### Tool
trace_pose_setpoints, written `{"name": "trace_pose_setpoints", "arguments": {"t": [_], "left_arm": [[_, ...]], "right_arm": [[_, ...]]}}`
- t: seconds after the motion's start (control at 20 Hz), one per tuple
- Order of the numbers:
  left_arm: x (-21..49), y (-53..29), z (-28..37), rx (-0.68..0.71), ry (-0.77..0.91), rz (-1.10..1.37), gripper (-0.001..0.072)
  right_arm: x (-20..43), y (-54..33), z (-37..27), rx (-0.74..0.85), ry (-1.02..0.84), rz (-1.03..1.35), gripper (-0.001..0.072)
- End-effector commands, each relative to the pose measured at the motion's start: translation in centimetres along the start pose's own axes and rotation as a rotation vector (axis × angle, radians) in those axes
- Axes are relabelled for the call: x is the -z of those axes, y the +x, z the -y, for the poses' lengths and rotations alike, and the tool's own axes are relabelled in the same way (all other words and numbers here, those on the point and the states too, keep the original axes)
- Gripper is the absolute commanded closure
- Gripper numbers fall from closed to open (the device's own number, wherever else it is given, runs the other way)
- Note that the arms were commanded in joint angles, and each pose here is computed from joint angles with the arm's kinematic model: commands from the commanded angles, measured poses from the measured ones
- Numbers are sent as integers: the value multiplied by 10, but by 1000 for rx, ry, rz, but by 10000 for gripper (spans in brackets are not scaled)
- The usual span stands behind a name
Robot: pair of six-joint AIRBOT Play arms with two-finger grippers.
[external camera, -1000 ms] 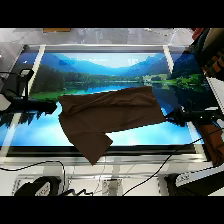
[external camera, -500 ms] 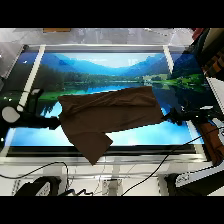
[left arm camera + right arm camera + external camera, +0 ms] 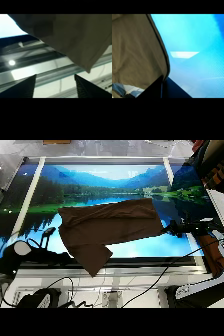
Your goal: Fold the clothes and pants, and hang the long-sleeved shirts on hangers.
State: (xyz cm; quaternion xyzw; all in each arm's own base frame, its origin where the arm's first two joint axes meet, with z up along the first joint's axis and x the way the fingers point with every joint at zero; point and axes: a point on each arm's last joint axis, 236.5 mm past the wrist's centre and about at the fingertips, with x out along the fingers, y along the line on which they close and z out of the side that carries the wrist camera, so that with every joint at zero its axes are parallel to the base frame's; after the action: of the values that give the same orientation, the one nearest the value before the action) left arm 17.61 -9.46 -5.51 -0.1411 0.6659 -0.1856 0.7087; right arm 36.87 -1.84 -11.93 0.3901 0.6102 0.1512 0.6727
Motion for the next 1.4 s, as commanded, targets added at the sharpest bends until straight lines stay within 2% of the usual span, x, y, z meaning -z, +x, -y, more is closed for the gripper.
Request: {"name": "trace_pose_setpoints", "arguments": {"t": [0.0,0.05,0.25,0.45,0.7,0.8,0.95,1.1,1.15,1.35], "left_arm": [[12,23,10,85,-71,-22,42],[11,25,9,84,-81,-26,13],[11,43,8,86,-98,-73,14],[-5,66,32,167,-71,-45,17],[12,95,31,137,-64,-147,19],[8,100,27,123,-72,-134,180],[-1,96,25,108,-50,-108,255],[-13,85,23,87,-1,-66,543],[-17,79,22,74,25,-49,696],[-43,40,15,23,97,85,696]], "right_arm": [[0,0,-1,-3,0,0,700],[0,0,-1,-3,0,0,701],[0,0,-1,-3,0,1,701],[0,0,-1,-3,1,0,700],[0,0,-1,-2,1,1,700],[0,0,-1,-3,1,0,700],[0,0,-1,-3,0,-1,701],[1,-1,-3,-7,-14,-3,701],[1,-4,-6,-8,-34,-1,701],[2,-19,-28,-25,-97,17,701]]}}
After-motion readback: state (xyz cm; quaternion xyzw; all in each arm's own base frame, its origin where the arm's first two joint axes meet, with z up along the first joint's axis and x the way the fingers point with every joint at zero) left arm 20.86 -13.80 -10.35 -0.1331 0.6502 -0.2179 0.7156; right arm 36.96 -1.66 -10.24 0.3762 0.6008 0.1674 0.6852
